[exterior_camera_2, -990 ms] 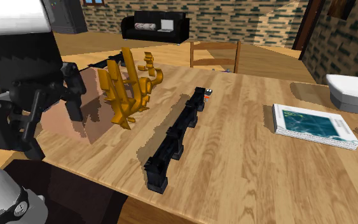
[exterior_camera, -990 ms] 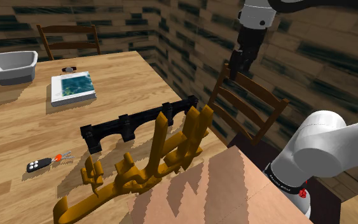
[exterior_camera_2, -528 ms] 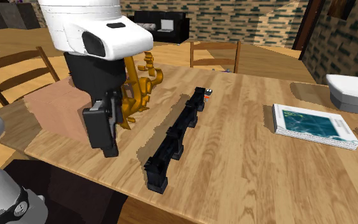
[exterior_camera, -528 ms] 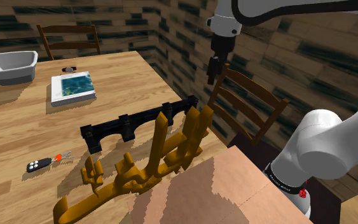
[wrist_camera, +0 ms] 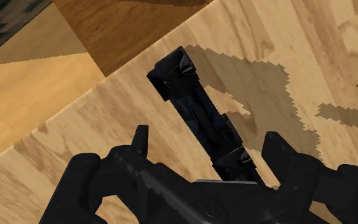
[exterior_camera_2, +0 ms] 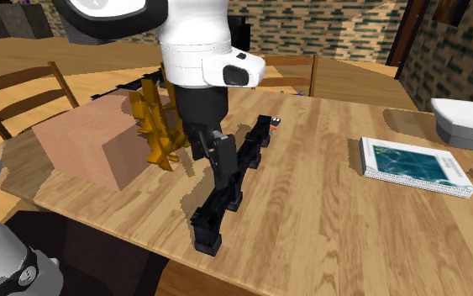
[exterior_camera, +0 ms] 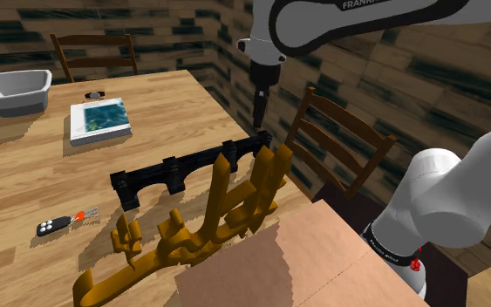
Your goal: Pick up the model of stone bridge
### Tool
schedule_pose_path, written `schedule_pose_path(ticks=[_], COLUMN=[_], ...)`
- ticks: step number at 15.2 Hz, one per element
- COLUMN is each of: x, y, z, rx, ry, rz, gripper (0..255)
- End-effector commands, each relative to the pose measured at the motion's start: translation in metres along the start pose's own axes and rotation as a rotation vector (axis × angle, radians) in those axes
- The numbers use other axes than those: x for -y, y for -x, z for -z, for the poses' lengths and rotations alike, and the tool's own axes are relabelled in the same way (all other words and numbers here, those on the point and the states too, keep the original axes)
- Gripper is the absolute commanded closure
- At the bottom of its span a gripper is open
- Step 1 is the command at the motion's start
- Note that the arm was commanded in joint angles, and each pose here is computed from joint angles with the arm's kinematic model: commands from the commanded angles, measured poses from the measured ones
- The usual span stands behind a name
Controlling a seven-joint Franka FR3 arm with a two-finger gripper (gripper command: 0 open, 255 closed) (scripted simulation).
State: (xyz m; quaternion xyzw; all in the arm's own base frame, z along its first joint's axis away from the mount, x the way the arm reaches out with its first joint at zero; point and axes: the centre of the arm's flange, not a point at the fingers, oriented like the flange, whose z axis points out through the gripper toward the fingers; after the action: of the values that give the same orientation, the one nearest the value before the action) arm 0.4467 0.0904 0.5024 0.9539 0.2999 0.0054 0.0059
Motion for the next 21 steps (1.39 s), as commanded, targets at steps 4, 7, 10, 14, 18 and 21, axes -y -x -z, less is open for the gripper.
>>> schedule_pose_path(ticks=[4,7,10,14,18,21], x=[0.027,0.050,0.076,0.091,0.091,0.091], y=[-0.051,-0.079,-0.104,-0.115,-0.115,-0.115], z=[-0.023,-0.036,-0.048,-0.065,-0.086,-0.095], rx=[-0.021,-0.032,-0.044,-0.050,-0.050,-0.050], ry=[0.000,0.001,0.001,0.001,0.001,0.001], rz=[0.237,0.376,0.516,0.589,0.589,0.589], gripper=[0,0,0,0,0,0])
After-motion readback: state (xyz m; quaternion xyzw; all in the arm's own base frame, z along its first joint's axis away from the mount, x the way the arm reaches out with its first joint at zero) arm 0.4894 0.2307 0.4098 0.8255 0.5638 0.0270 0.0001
